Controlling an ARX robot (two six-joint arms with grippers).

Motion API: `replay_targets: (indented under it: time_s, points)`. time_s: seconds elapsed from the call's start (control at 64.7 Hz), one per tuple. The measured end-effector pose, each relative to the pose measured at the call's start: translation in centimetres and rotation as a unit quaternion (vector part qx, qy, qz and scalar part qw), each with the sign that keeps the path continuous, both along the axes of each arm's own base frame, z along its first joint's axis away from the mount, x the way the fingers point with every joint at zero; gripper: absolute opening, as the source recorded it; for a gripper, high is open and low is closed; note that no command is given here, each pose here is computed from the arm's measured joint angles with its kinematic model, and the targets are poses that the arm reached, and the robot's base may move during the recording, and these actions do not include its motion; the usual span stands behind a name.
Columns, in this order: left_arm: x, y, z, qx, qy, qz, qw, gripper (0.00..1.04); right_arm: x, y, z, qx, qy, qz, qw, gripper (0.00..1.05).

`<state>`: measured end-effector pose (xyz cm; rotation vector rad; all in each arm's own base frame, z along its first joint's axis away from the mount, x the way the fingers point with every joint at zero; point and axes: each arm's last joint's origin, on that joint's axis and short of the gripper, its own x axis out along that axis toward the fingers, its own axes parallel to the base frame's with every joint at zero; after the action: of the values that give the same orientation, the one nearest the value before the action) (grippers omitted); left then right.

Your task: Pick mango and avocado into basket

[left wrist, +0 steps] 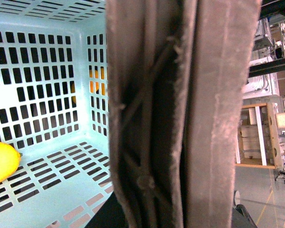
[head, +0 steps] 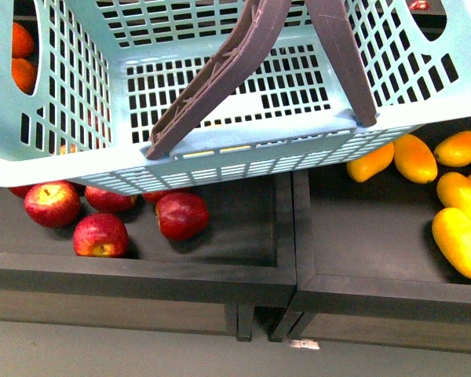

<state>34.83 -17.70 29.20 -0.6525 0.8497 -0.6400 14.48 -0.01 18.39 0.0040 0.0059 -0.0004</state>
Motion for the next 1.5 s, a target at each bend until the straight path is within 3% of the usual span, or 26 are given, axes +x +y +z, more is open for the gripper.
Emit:
replay_targets:
  time_s: [0.232,0.309,0.402,1.499]
  points:
    - [0.00,0.00,0.00,0.000,0.000,0.000,1.000,0.15,-0.01,0.00,0.01,0.000,0.000,0.000,1.000,0.63]
    - [0.00,0.00,0.00,0.000,0.000,0.000,1.000,0.15,-0.01,0.00,0.01,0.000,0.000,0.000,1.000,0.82]
    - [-0.01,-0.01,0.00,0.000,0.000,0.000,1.000,0.15,-0.01,0.00,0.01,0.000,0.000,0.000,1.000,0.98]
    - [-0.02,-0.04,-0.01,0.000,0.000,-0.001,1.000,0.15,-0.04,0.00,-0.05,0.000,0.001,0.000,1.000,0.96]
